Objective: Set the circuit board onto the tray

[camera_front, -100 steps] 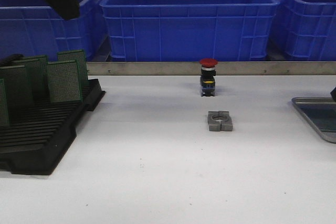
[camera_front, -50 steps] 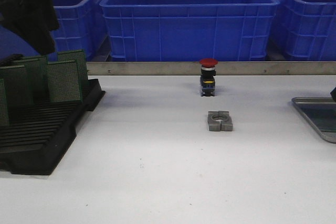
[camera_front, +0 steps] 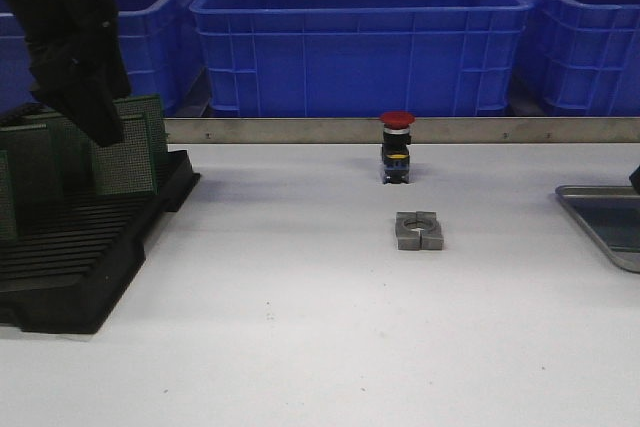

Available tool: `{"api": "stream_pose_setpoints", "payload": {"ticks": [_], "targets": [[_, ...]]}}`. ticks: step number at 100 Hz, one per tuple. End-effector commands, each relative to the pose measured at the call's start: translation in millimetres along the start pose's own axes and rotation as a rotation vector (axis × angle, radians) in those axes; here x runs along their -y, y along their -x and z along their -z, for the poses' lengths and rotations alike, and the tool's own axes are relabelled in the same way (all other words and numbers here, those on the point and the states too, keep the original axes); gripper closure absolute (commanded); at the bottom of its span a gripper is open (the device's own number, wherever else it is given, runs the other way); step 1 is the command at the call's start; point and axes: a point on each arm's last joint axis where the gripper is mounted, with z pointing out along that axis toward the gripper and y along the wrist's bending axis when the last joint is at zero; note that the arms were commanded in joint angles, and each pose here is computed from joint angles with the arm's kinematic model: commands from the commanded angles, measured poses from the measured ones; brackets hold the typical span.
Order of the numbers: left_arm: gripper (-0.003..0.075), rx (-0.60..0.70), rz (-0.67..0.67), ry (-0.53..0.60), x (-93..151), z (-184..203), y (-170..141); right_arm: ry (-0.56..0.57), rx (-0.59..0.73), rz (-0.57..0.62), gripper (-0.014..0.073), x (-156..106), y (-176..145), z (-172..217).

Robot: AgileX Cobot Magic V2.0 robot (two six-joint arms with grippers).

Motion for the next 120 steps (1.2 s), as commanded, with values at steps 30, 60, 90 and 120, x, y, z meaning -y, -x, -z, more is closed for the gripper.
{"api": "stream_pose_setpoints", "payload": {"ticks": [30,60,90,120], "targets": [[0.0100,0.044,0.019,0.040,-8.1,5.7,2.9,0.039,0.070,0.022,0.0113,-16.5,9.9,20.6],[0.0282,0.039,0.020,0.013,-5.6,5.6,2.4,0.039,0.070,0.021,0.0113,-16.5,9.9,20.6],[0.0650,0.039,0.020,0.013,-5.6,5.6,2.4,0.039,0.070,0.021,0.0113,-16.5,9.9,20.6],[0.0738,0.040,0.020,0.015,-5.9,6.1,2.7,0.040,0.071,0.021,0.0113,-16.6,10.0,20.6]]}}
